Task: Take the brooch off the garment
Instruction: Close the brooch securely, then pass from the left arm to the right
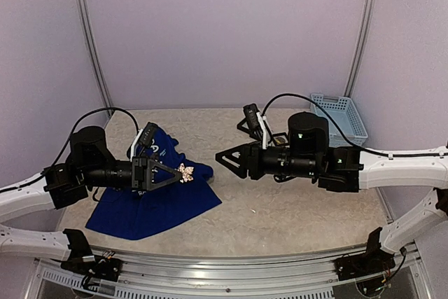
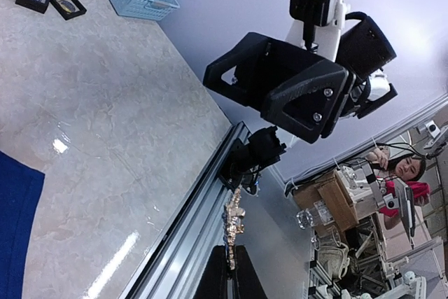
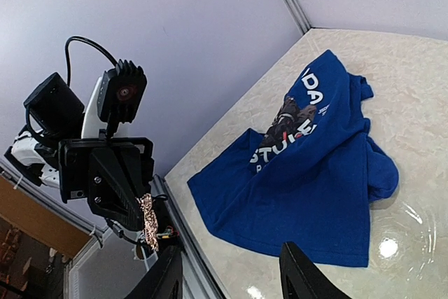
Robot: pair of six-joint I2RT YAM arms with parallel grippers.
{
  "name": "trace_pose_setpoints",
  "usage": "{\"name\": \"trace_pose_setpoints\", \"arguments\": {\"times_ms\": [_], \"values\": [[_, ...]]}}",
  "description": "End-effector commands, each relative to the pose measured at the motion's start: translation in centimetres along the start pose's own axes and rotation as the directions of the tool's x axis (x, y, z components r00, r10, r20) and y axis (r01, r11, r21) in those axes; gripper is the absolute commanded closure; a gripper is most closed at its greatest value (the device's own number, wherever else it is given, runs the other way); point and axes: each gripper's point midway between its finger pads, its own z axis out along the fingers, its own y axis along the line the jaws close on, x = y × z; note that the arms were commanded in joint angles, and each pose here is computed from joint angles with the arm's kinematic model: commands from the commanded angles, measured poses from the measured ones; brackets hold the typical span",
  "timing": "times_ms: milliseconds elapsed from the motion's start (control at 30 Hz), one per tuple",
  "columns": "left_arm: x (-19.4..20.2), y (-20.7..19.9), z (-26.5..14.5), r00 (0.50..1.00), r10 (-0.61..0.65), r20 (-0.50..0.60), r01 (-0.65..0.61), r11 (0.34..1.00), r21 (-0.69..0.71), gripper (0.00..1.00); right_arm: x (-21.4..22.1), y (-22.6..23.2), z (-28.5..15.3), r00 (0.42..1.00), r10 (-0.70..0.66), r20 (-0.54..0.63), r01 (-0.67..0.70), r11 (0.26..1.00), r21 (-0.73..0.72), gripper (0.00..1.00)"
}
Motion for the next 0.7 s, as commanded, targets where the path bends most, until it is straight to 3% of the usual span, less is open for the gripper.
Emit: {"name": "trace_pose_setpoints", "arguments": {"times_ms": [0,267,433,667], "values": [[0.5,-1.6,0.0,0.998,0.045,-0.039,-0.041,0.994,0.098,1.00,1.2,4.1,-1.2,0.988,0.067,-0.142,-0.102,0.961,-0.258,0.51],[1.1,-2.1,1.2,0.994,0.051,-0.102,-0.037,0.989,0.142,1.00,2.1,6.2,-0.3,0.971,0.114,-0.211,-0.191,0.900,-0.392,0.53],[1.5,-2.7,1.8,0.990,0.067,-0.124,-0.048,0.987,0.155,1.00,2.6,6.0,0.6,0.965,0.121,-0.233,-0.207,0.896,-0.392,0.60],[1.7,-2.8,2.1,0.988,0.072,-0.135,-0.051,0.987,0.156,1.00,3.7,5.2,1.1,0.957,0.132,-0.257,-0.223,0.903,-0.368,0.61]]}}
